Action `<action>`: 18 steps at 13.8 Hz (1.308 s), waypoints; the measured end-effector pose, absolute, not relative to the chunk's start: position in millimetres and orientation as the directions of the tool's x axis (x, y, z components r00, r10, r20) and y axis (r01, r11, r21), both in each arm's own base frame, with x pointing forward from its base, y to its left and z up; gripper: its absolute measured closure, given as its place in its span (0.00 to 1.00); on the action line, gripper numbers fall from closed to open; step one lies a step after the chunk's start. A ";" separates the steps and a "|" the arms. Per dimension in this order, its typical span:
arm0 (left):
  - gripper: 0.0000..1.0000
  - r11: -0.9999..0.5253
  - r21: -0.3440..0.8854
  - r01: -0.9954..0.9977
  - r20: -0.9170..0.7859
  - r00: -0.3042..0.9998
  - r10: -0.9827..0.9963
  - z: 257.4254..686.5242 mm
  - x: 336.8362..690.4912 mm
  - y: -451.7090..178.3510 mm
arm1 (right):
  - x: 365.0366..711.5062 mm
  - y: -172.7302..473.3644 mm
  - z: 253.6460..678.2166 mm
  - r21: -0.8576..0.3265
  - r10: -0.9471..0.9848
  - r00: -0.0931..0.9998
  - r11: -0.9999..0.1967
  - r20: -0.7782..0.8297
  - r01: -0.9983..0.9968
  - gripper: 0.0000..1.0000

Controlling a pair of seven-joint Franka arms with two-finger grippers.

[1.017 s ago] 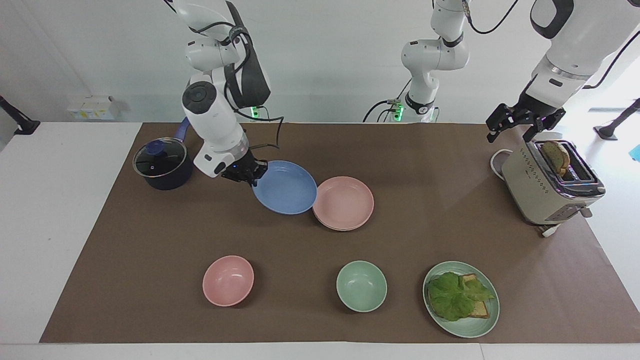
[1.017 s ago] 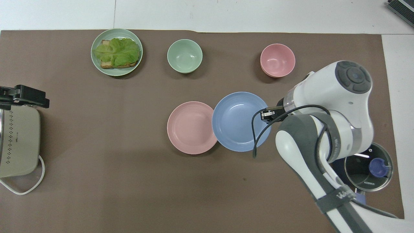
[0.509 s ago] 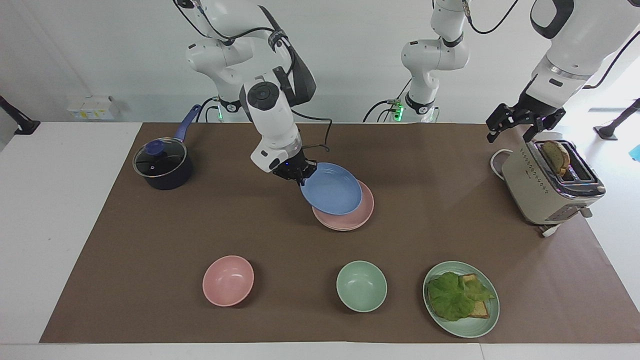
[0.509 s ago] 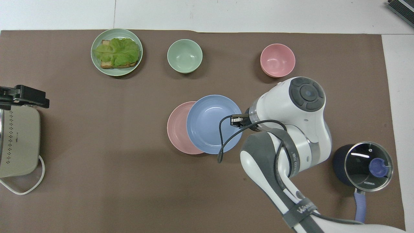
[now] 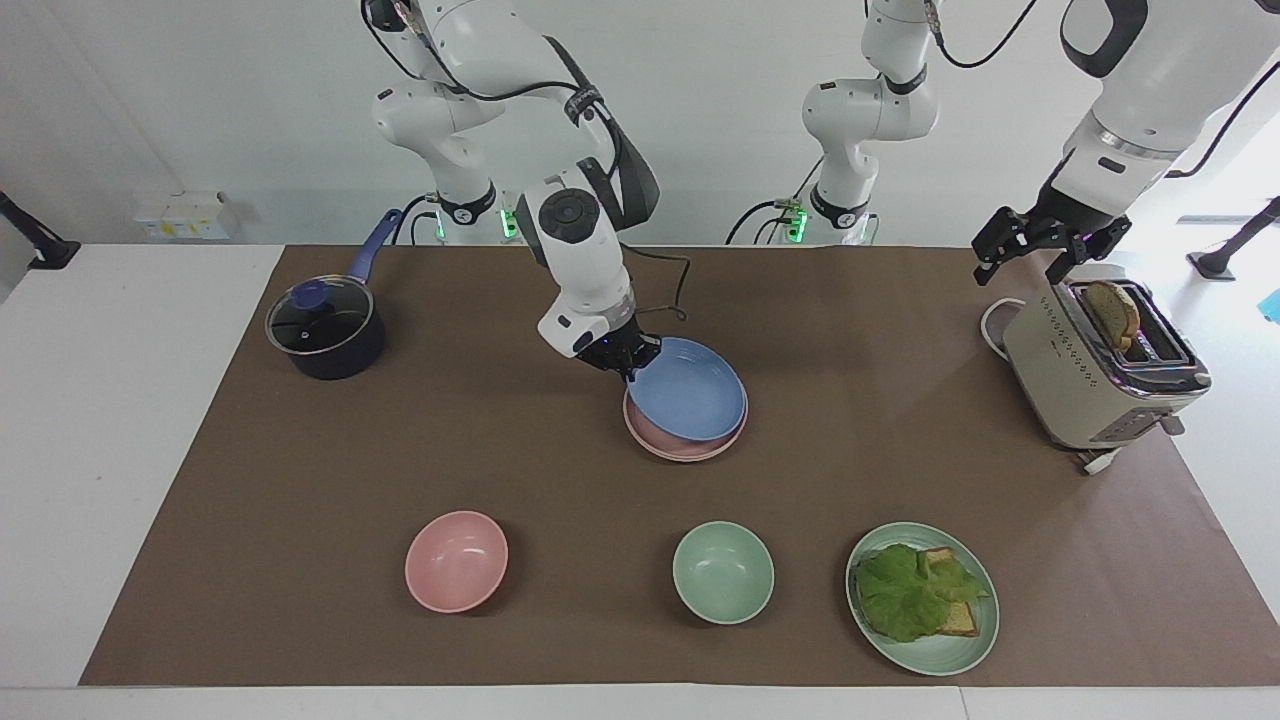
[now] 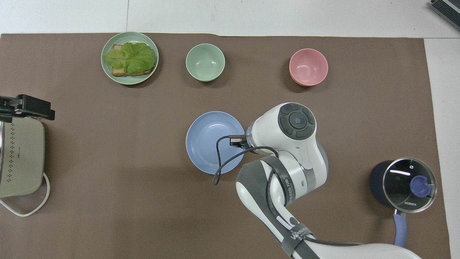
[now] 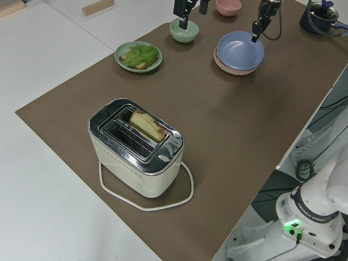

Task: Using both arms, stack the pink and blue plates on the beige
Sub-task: 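Lower the blue plate and open the right gripper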

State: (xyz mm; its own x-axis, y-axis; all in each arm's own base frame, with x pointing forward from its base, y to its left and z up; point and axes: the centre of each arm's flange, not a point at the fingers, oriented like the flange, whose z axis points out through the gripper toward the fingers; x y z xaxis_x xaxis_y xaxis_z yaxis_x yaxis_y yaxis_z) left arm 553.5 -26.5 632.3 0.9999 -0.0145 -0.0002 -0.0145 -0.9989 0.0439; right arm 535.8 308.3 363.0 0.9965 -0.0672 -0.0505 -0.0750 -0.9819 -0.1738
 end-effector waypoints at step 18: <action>0.00 -0.999 0.044 -0.015 0.000 1.000 -0.015 632.3 553.5 -26.5 | 564.0 262.6 392.5 -0.129 -0.078 0.995 -0.989 0.055 -0.071 0.00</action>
State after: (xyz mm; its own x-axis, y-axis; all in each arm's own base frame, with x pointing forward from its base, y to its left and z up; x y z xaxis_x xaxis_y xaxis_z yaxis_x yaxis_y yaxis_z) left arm 553.5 -26.5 632.3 0.9999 -0.0145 -0.0002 -0.0145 -0.9989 0.0439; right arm 564.0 262.6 392.5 0.9954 -0.0782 0.0555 -0.0705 -0.9891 -0.1291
